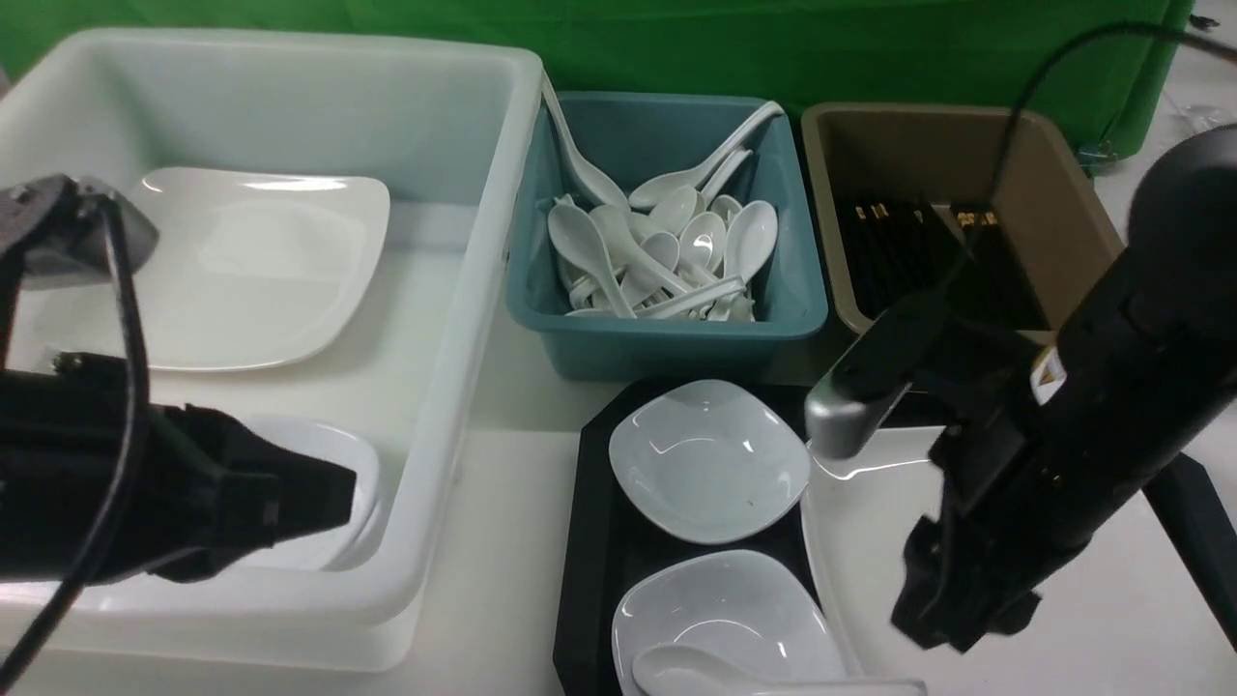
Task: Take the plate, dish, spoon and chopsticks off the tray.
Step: Use the right arm to grab a soup spoon from the plate, then use the right arm to put the soup spoon into the small storage box in the middle, then use the left arm to grab a small plate from the dinner plate
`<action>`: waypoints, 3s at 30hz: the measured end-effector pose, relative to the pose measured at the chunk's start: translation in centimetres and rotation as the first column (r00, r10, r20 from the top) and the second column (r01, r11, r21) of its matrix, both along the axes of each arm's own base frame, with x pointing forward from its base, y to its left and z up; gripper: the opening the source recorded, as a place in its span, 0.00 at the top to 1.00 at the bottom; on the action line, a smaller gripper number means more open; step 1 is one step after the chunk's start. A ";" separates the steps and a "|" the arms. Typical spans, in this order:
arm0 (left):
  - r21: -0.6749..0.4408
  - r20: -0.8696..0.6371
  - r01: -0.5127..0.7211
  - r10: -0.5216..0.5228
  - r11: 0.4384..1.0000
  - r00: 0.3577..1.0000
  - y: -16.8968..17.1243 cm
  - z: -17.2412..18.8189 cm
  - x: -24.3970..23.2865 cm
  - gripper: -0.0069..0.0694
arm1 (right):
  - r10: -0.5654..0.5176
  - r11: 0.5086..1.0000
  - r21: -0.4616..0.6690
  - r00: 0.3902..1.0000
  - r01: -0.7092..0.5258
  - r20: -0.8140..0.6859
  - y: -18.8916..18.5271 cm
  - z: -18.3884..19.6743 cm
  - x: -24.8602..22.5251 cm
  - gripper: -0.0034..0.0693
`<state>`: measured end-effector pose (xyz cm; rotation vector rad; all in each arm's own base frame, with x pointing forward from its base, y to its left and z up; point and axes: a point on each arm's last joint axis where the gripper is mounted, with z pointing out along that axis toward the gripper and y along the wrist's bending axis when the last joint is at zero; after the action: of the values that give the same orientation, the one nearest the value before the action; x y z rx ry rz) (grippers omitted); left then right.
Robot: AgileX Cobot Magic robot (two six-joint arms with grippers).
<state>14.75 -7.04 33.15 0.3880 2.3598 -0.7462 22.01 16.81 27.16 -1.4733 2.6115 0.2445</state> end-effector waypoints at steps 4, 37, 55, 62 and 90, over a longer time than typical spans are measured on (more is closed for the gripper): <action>0.015 -0.006 0.042 -0.041 0.999 0.999 -0.6 -0.2 -0.2 0.91 | 0.058 0.998 -0.021 0.998 -0.057 0.008 1.3 -0.8 -0.4 0.21; 0.110 -0.046 0.120 -0.116 0.987 0.992 -1.9 -1.3 -0.1 0.91 | 0.138 0.972 -0.182 0.989 -0.147 -0.062 2.0 -5.1 0.2 0.73; 0.120 -0.060 0.081 -0.074 0.989 0.995 -1.6 -1.4 0.1 0.91 | -0.257 0.964 0.201 0.810 0.174 0.528 4.0 5.0 17.8 0.73; 0.097 -0.085 0.044 -0.035 0.994 0.996 -1.6 -1.4 0.1 0.91 | -0.372 0.927 0.204 0.831 0.314 0.414 5.3 1.2 20.5 0.31; 0.371 -0.275 0.391 -0.303 0.842 0.913 -17.2 -6.5 9.8 0.87 | -0.586 0.809 0.303 0.651 0.504 0.482 -11.3 17.7 -6.8 0.92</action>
<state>24.59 -24.21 26.60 0.9938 2.6828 -0.4393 15.16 5.49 44.82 -0.5157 2.3253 -0.0683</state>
